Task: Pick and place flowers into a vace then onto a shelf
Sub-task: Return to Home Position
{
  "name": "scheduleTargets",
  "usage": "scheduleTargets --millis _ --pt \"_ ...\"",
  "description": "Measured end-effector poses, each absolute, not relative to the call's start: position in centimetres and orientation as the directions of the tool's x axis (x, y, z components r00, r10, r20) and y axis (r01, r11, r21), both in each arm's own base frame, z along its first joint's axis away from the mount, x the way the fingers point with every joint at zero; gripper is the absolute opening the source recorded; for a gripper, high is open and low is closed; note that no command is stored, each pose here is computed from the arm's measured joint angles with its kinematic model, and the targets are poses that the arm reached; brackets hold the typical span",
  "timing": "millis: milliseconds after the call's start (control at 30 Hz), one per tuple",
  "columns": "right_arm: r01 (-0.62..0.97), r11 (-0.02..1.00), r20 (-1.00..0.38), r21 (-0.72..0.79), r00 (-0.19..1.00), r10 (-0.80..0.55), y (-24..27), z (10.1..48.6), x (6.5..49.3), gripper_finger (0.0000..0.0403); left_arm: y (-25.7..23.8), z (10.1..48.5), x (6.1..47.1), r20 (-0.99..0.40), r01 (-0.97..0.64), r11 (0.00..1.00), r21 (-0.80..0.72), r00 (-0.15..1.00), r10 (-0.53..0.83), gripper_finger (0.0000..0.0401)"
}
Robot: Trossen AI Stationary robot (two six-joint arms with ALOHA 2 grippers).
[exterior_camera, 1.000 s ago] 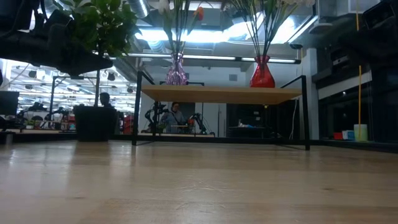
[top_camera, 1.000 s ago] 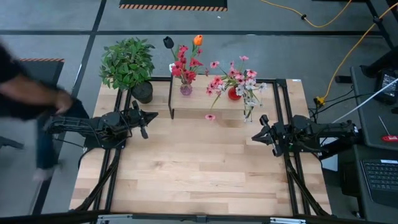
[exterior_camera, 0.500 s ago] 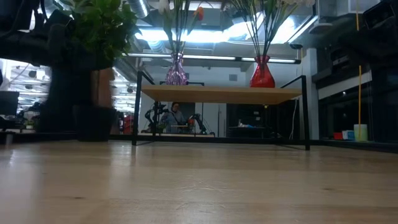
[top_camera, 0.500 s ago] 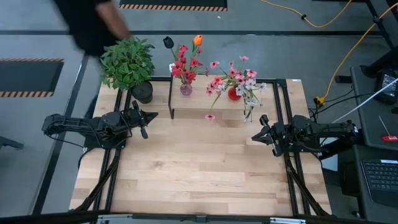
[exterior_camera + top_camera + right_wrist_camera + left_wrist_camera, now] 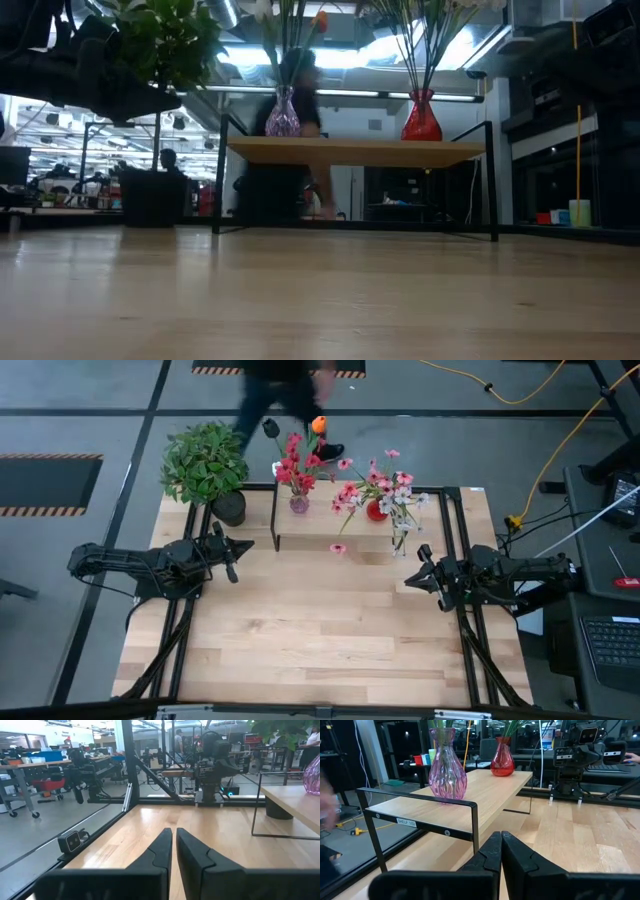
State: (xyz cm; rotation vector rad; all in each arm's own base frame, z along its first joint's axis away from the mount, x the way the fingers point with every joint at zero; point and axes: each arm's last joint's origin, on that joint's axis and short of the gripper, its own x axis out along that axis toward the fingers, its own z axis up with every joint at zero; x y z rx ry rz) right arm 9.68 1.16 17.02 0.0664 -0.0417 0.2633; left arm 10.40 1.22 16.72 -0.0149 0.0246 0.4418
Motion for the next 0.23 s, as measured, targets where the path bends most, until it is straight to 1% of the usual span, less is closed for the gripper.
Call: scheduleTargets --millis 233 --pt "-0.261 0.963 0.050 0.060 0.965 0.259 1.16 17.02 9.68 0.0029 1.22 16.72 10.39 -0.027 -0.428 0.904 -0.009 0.904 0.428 0.0006"
